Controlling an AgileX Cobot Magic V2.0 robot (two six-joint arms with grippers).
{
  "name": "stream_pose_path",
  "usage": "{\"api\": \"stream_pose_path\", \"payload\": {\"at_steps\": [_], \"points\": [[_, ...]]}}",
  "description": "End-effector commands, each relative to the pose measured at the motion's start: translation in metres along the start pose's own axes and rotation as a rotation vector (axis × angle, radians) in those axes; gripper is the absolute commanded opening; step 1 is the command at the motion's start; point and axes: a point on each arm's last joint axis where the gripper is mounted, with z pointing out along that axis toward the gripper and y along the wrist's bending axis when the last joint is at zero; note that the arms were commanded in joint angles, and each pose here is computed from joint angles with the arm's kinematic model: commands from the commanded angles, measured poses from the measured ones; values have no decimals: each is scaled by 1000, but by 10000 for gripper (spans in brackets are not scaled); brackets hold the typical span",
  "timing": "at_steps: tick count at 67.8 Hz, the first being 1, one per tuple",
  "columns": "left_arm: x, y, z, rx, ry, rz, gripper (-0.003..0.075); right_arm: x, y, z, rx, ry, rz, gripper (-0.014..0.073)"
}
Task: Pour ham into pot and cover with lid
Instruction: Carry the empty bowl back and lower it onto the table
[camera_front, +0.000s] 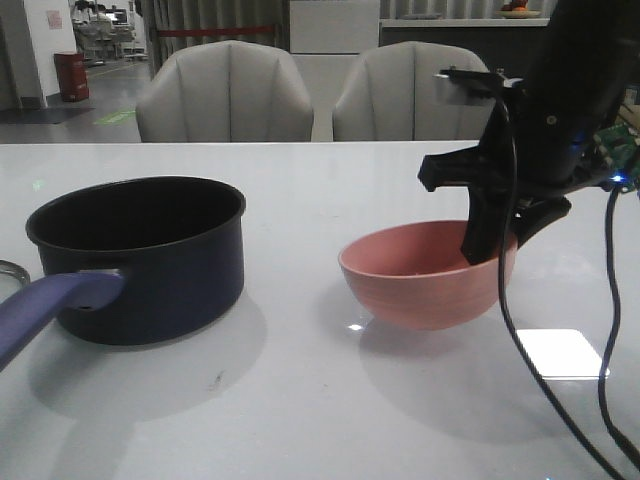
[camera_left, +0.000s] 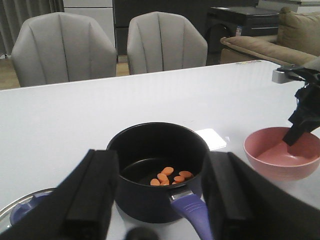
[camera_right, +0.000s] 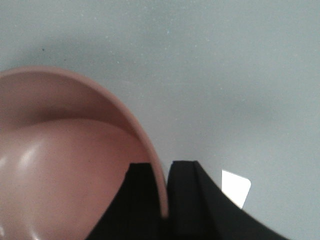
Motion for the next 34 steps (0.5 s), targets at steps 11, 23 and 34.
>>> {"api": "stream_pose_path", "payload": {"at_steps": [11,23,34], "points": [[-15,-1,-2,9,-97,-12,402,-8,-1,-6,8,-46,-16,265],[-15,-1,-2,9,-97,-12,402,-12,-1,-13,28,-40,-49,497],[-15,-1,-2,9,-97,-12,403,-17,2,-37,28,-81,-66,533]]}}
